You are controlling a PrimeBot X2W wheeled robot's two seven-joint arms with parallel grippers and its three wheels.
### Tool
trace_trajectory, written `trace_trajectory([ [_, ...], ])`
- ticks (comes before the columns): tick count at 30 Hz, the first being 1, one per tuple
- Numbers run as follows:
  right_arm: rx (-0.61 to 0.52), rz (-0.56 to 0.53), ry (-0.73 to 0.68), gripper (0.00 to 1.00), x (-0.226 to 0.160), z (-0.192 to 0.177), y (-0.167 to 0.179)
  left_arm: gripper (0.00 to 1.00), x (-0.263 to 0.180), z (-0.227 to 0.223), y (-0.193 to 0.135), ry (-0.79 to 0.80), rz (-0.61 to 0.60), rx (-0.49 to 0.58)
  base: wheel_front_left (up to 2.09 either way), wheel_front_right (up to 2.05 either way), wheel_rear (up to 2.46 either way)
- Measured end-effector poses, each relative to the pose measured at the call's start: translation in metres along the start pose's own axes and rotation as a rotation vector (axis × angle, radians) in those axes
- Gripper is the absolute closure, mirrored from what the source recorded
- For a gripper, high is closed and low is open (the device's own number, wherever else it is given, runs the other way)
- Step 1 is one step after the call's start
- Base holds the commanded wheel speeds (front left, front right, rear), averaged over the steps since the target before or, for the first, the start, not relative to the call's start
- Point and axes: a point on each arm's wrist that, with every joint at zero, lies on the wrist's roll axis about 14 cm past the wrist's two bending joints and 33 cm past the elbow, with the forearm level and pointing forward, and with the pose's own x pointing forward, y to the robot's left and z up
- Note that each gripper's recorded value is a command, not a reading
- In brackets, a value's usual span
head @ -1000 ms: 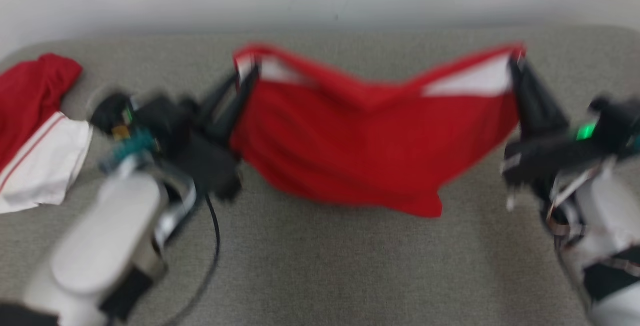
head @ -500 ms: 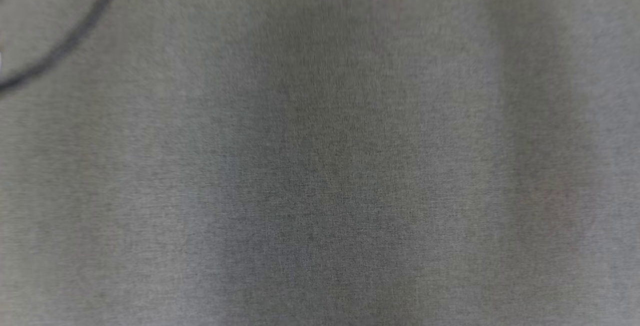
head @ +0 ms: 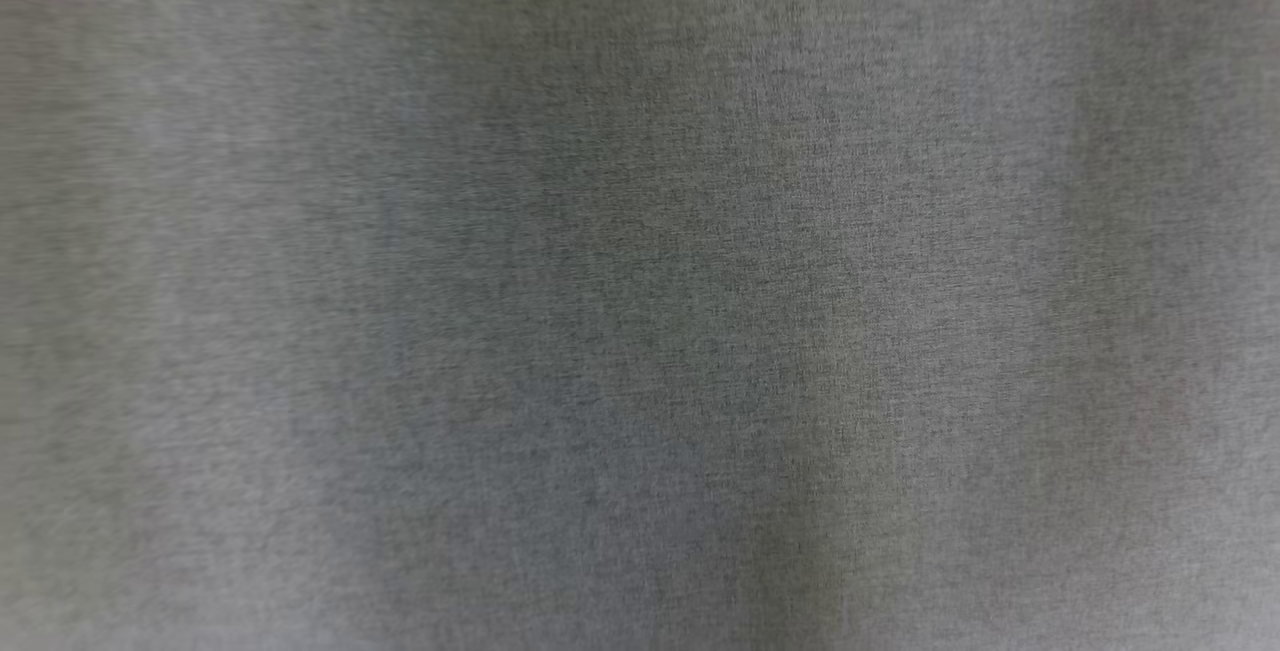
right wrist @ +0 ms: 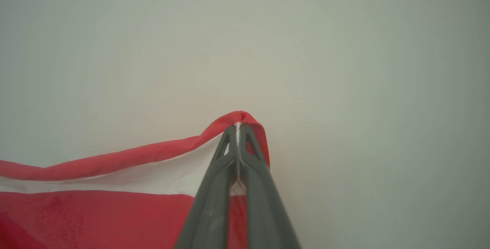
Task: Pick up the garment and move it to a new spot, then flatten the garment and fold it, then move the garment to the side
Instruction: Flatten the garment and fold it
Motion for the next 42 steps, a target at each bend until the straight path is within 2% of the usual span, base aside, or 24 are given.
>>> trace_trajectory([
  [5, -0.03, -0.017, 0.06, 1.0, -0.007, -0.04, -0.015, 1.0, 0.001, -0.046, -0.004, 0.039, -0.014, -0.058, 0.0, 0.0, 0.0],
  [8, -0.008, -0.033, 0.095, 1.0, -0.019, -0.059, -0.025, 1.0, -0.004, -0.066, -0.006, 0.042, -0.005, -0.135, 0.0, 0.0, 0.0],
  [16, 0.002, -0.039, 0.188, 1.0, -0.08, -0.088, -0.037, 1.0, -0.047, -0.118, -0.037, 0.145, -0.034, -0.214, 0.0, 0.0, 0.0],
  [22, 0.06, -0.021, 0.277, 1.0, -0.146, -0.109, -0.02, 1.0, -0.093, -0.124, -0.048, 0.185, 0.01, -0.267, 0.0, 0.0, 0.0],
  [26, 0.078, -0.025, 0.303, 1.0, -0.186, -0.105, -0.017, 1.0, -0.125, -0.114, -0.062, 0.179, 0.047, -0.298, 0.0, 0.0, 0.0],
  [31, 0.093, -0.044, 0.331, 1.0, -0.236, -0.098, -0.018, 1.0, -0.169, -0.111, -0.094, 0.208, 0.056, -0.335, 0.0, 0.0, 0.0],
  [42, 0.208, -0.117, 0.38, 1.0, -0.338, -0.095, -0.003, 1.0, -0.265, -0.114, -0.135, 0.312, 0.123, -0.386, 0.0, 0.0, 0.0],
])
